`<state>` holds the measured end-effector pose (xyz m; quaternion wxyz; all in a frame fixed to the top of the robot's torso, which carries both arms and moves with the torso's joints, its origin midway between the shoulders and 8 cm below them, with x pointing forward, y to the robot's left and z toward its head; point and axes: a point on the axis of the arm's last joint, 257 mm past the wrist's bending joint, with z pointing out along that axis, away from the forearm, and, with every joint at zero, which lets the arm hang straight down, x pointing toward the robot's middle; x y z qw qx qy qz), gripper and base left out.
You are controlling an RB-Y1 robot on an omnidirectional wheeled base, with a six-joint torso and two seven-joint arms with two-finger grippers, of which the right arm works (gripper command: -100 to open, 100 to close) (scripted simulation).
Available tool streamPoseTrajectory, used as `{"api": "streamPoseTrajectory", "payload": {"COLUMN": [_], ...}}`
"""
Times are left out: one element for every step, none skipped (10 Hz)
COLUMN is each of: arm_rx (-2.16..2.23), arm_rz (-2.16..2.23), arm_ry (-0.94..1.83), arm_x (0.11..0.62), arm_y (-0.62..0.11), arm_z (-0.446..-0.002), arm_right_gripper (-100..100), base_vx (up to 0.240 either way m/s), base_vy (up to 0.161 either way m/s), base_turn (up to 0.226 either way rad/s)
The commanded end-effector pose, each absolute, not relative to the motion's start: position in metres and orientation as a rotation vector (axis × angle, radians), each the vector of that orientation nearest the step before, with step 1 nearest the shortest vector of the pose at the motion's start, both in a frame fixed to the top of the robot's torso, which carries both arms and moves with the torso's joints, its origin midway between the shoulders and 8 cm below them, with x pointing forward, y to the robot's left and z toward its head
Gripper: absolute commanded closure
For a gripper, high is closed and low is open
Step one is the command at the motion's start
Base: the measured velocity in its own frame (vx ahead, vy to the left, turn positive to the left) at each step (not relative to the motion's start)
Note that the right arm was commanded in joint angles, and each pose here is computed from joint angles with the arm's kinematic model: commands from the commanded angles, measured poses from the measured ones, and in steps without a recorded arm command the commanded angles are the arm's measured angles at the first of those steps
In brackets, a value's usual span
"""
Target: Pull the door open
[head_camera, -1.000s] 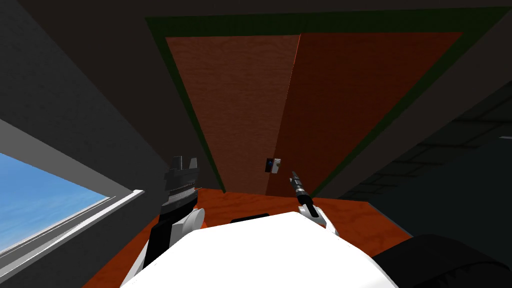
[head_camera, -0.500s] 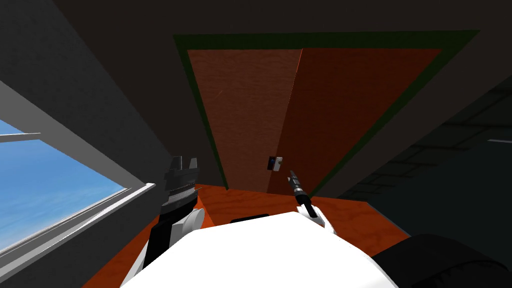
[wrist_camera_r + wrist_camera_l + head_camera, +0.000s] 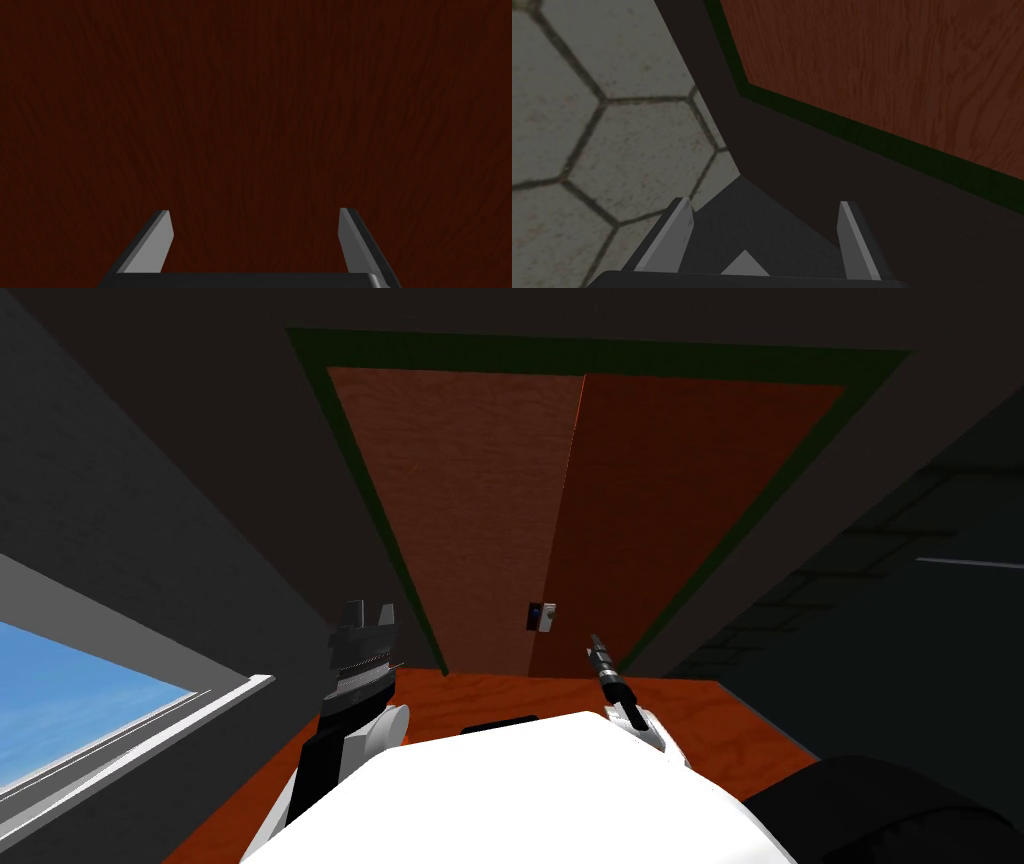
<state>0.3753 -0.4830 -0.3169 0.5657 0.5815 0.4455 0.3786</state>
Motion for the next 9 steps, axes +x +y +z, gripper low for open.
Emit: {"api": "streamPoseTrajectory", "payload": {"arm_rx": [1.365,1.356,1.346,1.336,1.32,1.308,1.316,1.316,1.316], "arm_rz": [0.893,0.913,0.937,0.957,0.992,1.018,1.0,1.0,1.0], "arm_ry": [1.045,1.044,1.044,1.045,1.045,1.046,1.045,1.045,1.045], "arm_x": [0.38,0.387,0.396,0.402,0.413,0.421,0.415,0.415,0.415], "arm_y": [-0.482,-0.474,-0.465,-0.456,-0.441,-0.43,-0.436,-0.436,-0.436], "arm_z": [-0.318,-0.315,-0.311,-0.308,-0.302,-0.298,-0.299,-0.299,-0.299], "arm_right_gripper": [-100,-100,-100,-100,-100,-100,-100,100,100], "base_vx": [0.186,0.194,0.202,0.206,0.23,0.208,0.088,-0.008,-0.029], "base_vy": [-0.059,-0.058,-0.034,0.025,0.089,0.137,0.064,-0.008,-0.024], "base_turn": [0.038,0.089,0.128,0.122,0.17,0.164,0.025,-0.025,0.01]}}
